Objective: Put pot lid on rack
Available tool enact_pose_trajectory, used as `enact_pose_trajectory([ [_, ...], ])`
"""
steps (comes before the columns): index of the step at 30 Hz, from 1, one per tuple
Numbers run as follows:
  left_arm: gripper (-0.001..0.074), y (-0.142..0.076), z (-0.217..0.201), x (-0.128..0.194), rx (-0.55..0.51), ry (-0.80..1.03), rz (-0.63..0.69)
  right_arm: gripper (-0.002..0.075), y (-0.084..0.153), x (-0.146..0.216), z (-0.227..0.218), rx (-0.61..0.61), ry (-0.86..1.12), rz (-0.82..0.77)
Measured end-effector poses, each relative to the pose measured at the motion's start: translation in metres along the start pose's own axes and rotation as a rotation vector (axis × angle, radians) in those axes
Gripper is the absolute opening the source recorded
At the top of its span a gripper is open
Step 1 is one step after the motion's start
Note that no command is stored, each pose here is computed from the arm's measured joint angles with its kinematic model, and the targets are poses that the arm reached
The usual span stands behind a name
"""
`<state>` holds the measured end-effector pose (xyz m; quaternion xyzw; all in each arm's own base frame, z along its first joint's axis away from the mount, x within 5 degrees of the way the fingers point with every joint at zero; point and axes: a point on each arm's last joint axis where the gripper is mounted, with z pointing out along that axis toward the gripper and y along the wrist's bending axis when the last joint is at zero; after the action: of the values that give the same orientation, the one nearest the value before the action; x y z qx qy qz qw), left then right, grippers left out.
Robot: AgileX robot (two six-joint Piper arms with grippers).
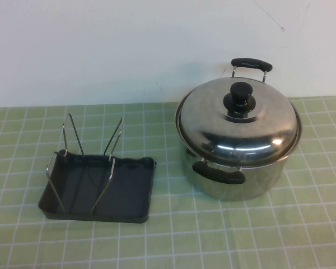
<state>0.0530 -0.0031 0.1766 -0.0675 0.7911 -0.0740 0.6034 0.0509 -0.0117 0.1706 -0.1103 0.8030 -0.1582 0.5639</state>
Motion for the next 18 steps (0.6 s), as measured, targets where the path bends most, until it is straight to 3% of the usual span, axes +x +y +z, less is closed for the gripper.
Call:
enact_pose_trajectory([
  [6,-0.0002,0.001,0.0,0.0,-0.009,-0.001,0.083,-0.0001,-0.001,0.0,0.0,0.015,0.005,-0.033],
  [11,-0.0002,0.001,0.0,-0.005,-0.008,-0.059,0.105,-0.0001,-0.001,-0.005,0.0,0.018,-0.066,0.031],
  [18,-0.0002,-0.004,-0.008,-0.036,0.027,-0.418,0.108,-0.0001,-0.002,-0.037,-0.008,0.029,-0.436,-0.002],
])
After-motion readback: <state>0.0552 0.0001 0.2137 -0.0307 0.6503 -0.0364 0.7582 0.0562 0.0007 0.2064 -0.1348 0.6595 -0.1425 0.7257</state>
